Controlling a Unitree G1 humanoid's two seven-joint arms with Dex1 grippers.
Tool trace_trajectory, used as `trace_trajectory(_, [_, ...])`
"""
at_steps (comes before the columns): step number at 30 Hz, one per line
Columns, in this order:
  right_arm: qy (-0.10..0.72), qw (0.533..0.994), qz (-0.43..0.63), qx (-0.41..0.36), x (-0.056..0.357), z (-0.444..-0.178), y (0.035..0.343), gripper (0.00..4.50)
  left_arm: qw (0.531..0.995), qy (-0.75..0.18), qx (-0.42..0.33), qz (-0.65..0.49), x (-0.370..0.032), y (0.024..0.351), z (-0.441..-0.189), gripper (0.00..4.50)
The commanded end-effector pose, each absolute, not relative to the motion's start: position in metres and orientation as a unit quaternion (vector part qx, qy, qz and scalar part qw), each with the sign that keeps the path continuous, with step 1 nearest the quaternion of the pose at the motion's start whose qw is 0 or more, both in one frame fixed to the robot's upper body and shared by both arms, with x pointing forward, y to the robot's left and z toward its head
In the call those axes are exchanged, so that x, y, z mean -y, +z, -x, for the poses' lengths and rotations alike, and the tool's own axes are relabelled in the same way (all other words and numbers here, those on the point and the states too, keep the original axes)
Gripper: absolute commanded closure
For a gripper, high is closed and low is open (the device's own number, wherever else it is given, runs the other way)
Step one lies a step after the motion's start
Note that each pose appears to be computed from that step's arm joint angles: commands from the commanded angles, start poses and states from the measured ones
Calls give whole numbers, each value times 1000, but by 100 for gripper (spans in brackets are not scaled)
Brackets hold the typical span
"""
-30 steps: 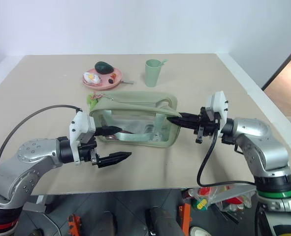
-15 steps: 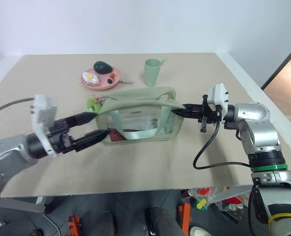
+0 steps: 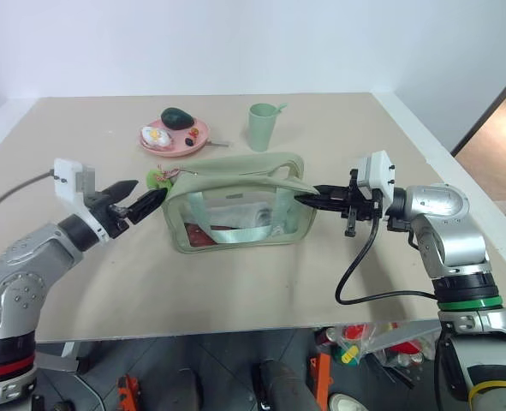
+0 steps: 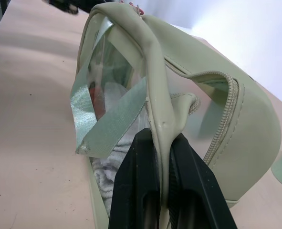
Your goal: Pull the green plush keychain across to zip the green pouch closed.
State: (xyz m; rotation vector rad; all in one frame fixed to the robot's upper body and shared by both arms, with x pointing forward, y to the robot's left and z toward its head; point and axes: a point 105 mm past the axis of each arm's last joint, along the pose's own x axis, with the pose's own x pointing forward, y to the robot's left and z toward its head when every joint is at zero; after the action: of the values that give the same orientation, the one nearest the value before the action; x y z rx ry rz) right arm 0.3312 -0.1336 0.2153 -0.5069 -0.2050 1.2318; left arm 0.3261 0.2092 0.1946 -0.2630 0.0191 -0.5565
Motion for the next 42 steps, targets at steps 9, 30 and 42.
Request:
trace_trajectory(9, [566,779,245,110,133,-321,223,447,944,-276,5,183,-222,196,-340,0])
trace_trajectory(30, [558,783,260,91,141,-320,214,450,933,-317,52,163,-212,205,-360,182])
trace_trajectory(42, [554,786,263,83,145,-321,211,450,919,-348,28,186,-208,198,-352,372])
